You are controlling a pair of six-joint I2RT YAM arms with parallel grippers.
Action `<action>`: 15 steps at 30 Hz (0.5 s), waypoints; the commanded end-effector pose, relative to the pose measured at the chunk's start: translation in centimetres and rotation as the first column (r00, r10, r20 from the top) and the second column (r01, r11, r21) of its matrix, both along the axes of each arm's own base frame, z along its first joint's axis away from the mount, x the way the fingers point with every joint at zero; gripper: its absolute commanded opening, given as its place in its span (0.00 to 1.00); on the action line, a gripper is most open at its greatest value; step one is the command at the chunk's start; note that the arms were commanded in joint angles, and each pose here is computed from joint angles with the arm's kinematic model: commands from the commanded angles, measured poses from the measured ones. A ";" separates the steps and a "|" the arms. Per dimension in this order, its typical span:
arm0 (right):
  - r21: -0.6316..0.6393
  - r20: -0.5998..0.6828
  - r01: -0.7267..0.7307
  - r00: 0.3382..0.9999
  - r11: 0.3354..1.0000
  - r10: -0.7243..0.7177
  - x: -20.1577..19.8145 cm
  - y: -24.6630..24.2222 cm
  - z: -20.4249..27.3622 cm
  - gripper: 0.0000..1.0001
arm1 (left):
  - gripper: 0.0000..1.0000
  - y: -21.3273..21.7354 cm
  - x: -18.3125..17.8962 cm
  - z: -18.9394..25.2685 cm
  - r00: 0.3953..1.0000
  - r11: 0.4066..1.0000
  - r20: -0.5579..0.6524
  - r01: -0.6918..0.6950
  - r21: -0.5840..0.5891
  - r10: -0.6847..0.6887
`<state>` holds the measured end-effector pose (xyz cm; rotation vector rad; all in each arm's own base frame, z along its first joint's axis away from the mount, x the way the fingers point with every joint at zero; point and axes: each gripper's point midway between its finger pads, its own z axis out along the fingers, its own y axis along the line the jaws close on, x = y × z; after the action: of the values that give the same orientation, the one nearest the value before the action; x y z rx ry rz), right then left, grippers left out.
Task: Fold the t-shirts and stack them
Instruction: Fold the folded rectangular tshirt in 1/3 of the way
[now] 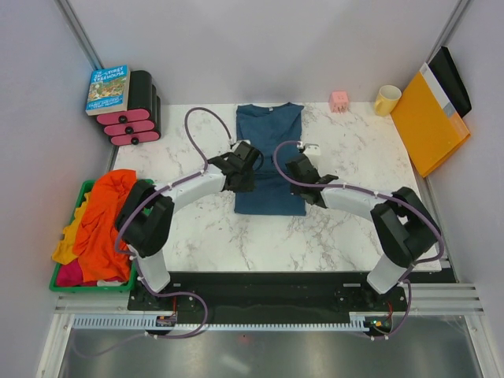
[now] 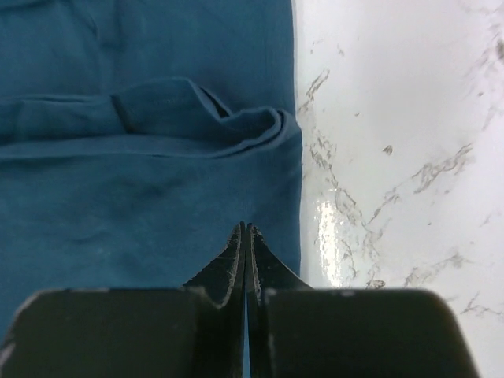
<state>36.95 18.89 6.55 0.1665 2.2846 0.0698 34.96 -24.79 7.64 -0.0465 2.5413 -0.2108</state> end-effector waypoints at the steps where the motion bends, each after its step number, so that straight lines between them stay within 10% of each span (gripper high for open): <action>1: 0.055 -0.029 -0.002 1.000 0.998 0.004 -0.2 1.2 -1.5 0.00 | 0.22 -2.2 -0.8 -2.1 0.999 0.998 -0.048 0.017 -0.068 -0.020; 15: 0.020 -0.200 -0.048 0.979 0.999 0.051 -8.8 0.2 -7.1 0.00 | 0.08 -0.4 -10.6 -8.7 0.972 1.000 -0.235 0.016 0.016 -0.012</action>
<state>32.41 19.63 2.05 0.1632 2.3674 0.1205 29.10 -26.08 1.84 -0.0247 2.6587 -0.2487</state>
